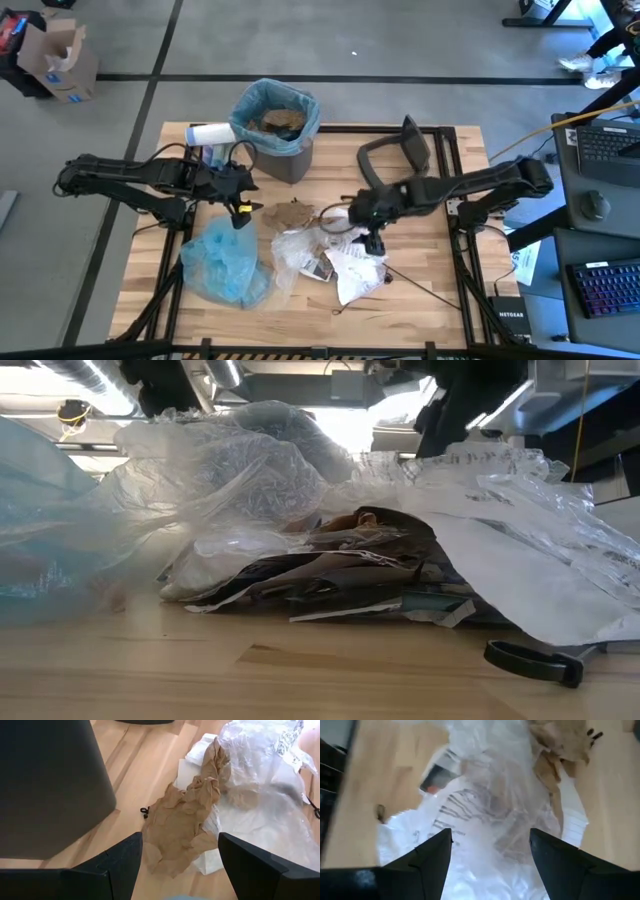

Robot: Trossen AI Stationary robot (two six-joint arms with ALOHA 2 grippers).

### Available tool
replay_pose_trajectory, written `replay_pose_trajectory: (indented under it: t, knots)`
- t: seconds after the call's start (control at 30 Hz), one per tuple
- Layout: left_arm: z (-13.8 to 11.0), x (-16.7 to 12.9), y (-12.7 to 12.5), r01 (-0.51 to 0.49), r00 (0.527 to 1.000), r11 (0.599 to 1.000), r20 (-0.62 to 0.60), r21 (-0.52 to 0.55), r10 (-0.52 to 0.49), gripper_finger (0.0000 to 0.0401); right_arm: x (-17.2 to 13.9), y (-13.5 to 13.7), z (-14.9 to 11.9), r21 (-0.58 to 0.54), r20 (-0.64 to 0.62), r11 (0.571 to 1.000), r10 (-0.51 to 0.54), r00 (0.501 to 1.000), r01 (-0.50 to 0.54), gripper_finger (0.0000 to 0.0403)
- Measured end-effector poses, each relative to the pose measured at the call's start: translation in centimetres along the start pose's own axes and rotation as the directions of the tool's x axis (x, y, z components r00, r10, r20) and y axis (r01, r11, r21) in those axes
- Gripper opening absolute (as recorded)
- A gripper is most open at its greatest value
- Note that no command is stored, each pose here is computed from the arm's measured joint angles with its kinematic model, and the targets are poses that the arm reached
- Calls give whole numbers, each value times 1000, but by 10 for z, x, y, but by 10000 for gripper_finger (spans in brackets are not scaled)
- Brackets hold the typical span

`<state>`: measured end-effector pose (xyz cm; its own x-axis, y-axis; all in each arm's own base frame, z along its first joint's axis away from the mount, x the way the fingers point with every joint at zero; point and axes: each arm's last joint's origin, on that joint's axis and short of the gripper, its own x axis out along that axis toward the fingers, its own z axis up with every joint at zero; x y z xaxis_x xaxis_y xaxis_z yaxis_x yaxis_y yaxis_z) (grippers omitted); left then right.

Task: Pick and place trash into bin
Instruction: Put the cellophane into the trash bin

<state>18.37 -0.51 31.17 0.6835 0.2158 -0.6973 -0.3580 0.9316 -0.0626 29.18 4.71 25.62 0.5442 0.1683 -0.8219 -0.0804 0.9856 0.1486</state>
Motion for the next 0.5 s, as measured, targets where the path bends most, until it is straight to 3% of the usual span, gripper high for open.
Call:
replay_pose_trajectory:
  t: [0.3,0.4,0.5]
  knots:
    - [0,0,0,0,1000,1000,1,-9,0,253,67,-9,-10,0,-175,991,-131,976,133,250]
    - [0,0,0,1,1000,1000,1,-10,-1,253,81,-12,-17,-8,-243,986,-161,957,164,204]
    - [0,0,-1,2,1000,1000,0,-8,-2,253,85,-14,-19,-5,-263,986,-160,951,165,116]
